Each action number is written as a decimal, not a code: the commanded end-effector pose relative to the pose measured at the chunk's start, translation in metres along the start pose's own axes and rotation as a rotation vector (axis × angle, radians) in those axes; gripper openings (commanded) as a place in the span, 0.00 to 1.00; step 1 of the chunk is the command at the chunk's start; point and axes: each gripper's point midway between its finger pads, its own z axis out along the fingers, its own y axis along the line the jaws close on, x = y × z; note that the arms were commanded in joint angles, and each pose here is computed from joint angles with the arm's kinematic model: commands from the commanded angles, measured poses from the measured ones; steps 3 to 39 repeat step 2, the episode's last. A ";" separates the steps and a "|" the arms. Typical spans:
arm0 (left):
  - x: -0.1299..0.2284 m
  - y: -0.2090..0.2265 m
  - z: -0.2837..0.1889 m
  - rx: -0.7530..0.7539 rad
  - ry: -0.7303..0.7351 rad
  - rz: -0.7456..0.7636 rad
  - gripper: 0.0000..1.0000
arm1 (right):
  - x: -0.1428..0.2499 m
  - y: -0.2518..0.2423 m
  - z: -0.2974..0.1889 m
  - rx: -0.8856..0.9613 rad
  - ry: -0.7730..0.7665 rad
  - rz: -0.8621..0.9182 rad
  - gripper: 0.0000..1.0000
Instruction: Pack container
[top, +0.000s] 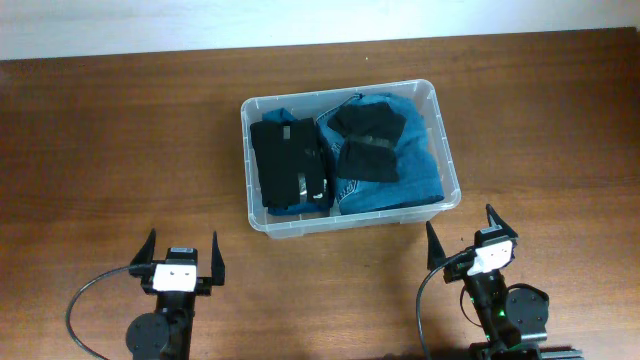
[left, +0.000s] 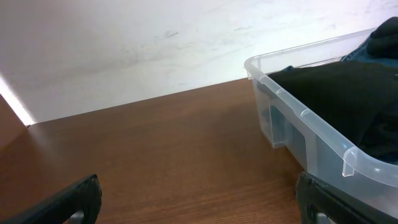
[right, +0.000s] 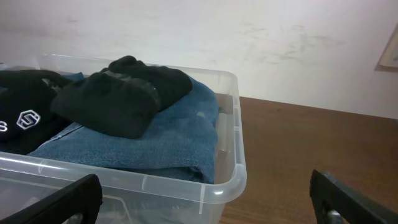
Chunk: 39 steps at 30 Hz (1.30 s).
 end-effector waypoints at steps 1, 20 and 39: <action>0.002 0.002 0.000 -0.014 0.002 -0.009 0.99 | 0.002 -0.001 0.000 0.006 0.000 0.009 0.98; 0.002 0.002 0.000 -0.014 0.002 -0.009 0.99 | 0.002 -0.001 0.000 0.006 0.000 0.009 0.98; 0.002 0.002 0.000 -0.014 0.002 -0.009 0.99 | 0.002 -0.001 0.000 0.006 0.000 0.009 0.98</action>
